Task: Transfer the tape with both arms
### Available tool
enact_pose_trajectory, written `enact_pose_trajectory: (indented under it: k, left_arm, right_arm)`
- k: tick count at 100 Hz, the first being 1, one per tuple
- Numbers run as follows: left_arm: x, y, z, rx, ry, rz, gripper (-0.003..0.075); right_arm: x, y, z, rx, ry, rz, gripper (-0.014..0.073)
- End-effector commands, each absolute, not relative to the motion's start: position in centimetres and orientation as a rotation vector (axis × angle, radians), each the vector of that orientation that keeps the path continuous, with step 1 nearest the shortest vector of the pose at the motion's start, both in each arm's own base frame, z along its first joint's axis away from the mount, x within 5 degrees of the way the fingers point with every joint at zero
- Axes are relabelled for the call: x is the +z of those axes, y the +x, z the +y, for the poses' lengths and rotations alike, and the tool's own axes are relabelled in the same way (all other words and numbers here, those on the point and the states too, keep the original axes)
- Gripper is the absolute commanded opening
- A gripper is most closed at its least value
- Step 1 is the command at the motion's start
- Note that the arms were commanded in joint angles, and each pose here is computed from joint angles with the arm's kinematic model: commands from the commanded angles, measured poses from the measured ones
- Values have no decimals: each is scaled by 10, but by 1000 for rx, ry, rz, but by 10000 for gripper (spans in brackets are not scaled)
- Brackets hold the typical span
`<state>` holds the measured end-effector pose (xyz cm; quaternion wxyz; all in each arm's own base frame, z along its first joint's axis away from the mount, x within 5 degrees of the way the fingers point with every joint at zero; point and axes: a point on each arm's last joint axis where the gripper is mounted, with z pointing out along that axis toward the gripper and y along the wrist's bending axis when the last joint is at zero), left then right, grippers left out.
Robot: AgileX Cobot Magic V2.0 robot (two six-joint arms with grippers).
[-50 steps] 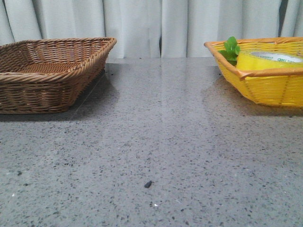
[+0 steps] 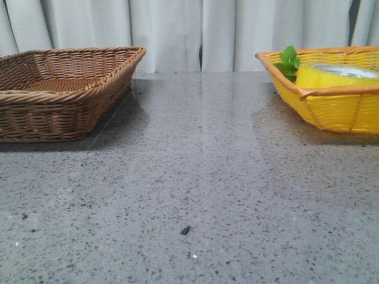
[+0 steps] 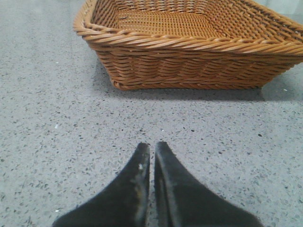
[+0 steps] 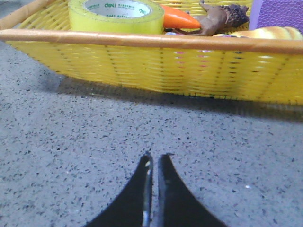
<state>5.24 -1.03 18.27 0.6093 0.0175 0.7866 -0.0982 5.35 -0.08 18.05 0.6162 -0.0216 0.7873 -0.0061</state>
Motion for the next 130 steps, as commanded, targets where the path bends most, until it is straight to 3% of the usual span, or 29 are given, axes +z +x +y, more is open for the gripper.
enact_pose_trajectory:
  k: [1, 50, 83, 103, 130]
  left_arm:
    - [185, 52, -10, -242, 24, 1752, -21]
    - [185, 52, -10, -242, 24, 1752, -21]
    - [192, 53, -9, -213, 42, 1670, -21]
    - [204, 53, -12, -539, -230, 1547, -21]
    - [207, 53, -10, -562, -260, 1508, -21]
  right_arm:
    - [177, 53, -1, -19, -53, 1791, -66]
    - [177, 53, -1, -21, -54, 1788, -66]
    - [189, 55, 1, -25, -80, 1653, -66]
    - [199, 55, 3, 50, -38, 1541, -66]
    - [203, 55, 3, 130, 28, 1497, -66]
